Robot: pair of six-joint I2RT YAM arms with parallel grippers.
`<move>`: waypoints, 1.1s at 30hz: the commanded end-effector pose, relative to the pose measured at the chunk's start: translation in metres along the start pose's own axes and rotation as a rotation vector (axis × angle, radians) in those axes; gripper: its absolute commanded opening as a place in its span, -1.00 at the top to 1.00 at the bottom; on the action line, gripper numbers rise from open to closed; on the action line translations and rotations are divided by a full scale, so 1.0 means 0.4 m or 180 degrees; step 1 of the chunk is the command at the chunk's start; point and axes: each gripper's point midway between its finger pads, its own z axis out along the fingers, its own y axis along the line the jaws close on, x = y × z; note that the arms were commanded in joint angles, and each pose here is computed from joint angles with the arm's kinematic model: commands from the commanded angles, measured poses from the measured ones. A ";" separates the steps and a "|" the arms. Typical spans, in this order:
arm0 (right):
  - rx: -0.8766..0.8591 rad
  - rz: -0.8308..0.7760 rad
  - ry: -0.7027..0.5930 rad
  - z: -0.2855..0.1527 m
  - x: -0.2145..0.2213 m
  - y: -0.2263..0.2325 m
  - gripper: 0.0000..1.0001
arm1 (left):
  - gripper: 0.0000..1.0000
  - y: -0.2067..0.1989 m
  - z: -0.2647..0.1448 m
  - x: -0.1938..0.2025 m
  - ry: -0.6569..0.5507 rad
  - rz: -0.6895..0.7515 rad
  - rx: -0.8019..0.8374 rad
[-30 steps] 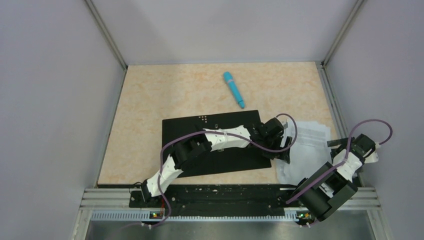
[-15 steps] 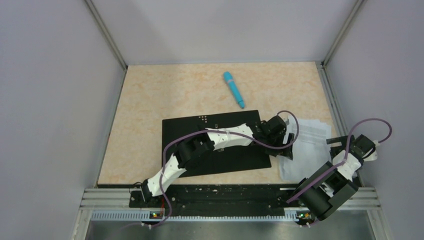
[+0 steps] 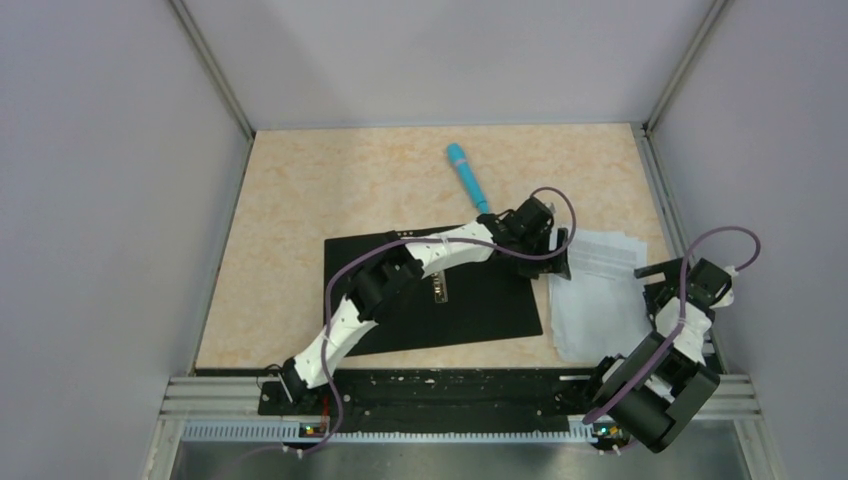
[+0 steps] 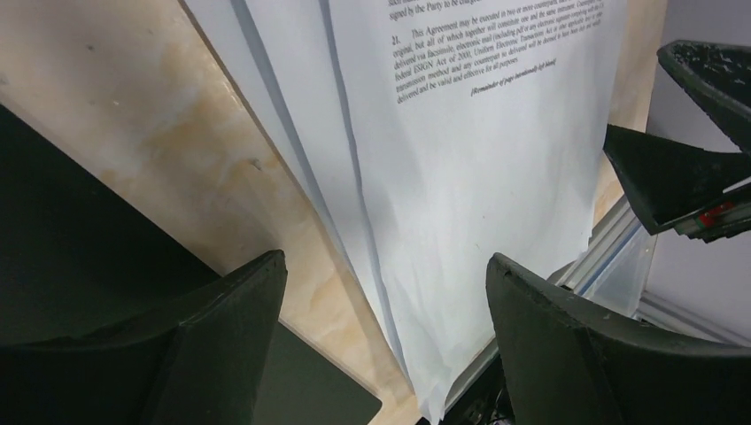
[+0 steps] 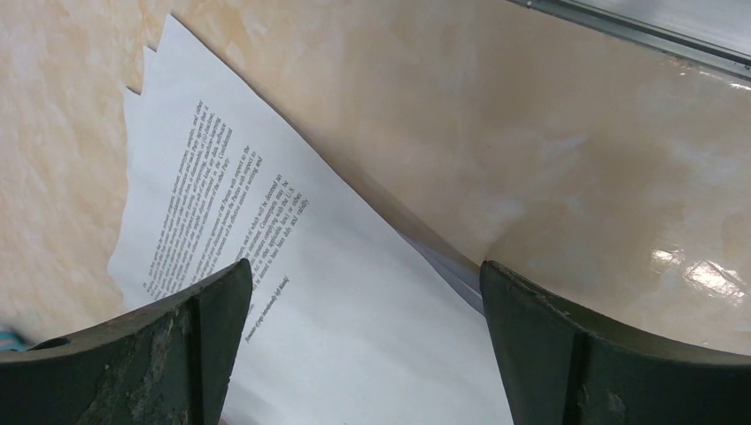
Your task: Put the files into the folder
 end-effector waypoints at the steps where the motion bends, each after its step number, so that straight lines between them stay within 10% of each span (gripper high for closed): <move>1: 0.0272 0.0076 0.0295 -0.005 0.067 -0.050 -0.98 | -0.75 -0.004 0.004 -0.013 0.0028 -0.0008 -0.0040; 22: 0.0657 -0.0143 -0.0173 -0.051 -0.068 -0.046 -0.98 | -0.75 -0.008 -0.002 0.158 0.0198 -0.0565 -0.0273; 33: 0.0411 -0.0137 0.0367 -0.008 0.032 -0.042 -0.98 | -0.72 0.010 0.049 0.160 0.0130 -0.0706 -0.0326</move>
